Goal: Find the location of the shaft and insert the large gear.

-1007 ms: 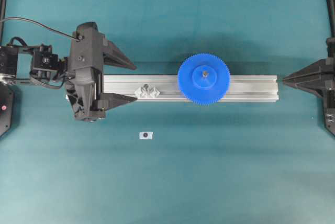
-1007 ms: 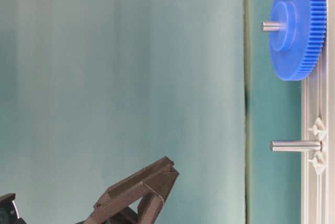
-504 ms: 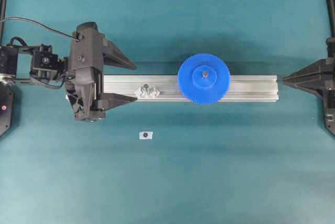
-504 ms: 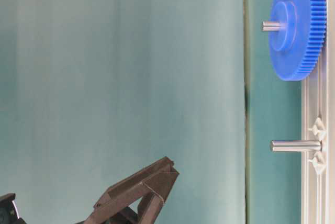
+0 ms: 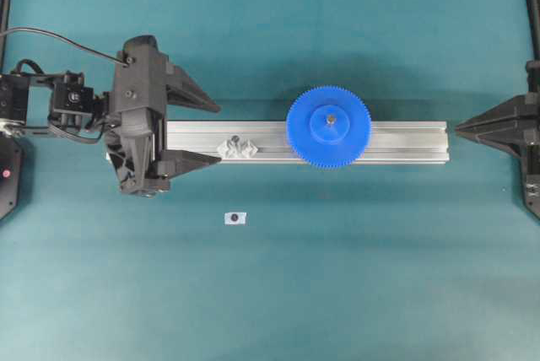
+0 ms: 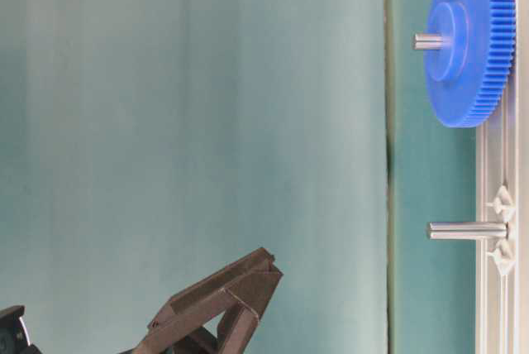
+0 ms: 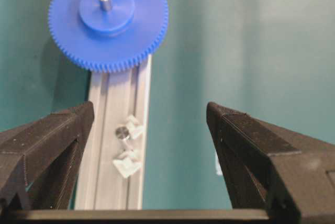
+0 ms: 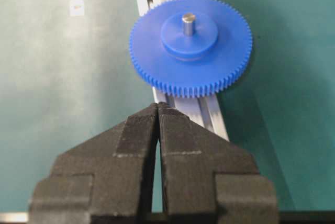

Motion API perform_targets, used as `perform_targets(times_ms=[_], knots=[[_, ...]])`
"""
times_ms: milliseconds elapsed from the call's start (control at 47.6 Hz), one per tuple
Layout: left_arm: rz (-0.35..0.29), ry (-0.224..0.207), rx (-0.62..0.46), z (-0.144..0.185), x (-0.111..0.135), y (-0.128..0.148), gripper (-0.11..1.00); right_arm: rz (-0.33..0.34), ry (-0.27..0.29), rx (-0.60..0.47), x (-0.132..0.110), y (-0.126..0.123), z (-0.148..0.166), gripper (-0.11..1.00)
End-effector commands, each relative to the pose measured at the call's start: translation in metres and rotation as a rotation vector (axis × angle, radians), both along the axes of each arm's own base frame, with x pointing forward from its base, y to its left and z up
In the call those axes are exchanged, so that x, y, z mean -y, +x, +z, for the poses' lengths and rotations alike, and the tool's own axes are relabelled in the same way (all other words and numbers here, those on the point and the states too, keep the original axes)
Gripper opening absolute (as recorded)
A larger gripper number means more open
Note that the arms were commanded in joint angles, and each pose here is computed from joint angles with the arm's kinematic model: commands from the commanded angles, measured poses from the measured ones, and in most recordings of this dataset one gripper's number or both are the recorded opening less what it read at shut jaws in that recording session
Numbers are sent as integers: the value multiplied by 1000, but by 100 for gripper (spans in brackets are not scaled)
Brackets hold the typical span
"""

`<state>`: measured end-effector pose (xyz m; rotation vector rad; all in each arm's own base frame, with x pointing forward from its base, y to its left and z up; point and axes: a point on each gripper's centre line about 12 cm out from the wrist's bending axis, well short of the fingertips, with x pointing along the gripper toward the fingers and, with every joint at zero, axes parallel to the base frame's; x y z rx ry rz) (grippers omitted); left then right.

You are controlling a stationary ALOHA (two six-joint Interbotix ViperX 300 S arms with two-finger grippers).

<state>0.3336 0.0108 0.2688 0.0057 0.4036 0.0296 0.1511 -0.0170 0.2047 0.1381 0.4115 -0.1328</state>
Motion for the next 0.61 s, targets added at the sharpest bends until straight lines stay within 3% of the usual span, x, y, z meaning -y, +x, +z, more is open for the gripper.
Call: perform_targets(times_ms=[0, 588], knots=[[-4, 2, 32, 10, 1, 2, 87, -7, 6, 11, 1, 2, 4, 6], [-3, 1, 29, 9, 1, 3, 87, -7, 6, 11, 1, 2, 4, 6]])
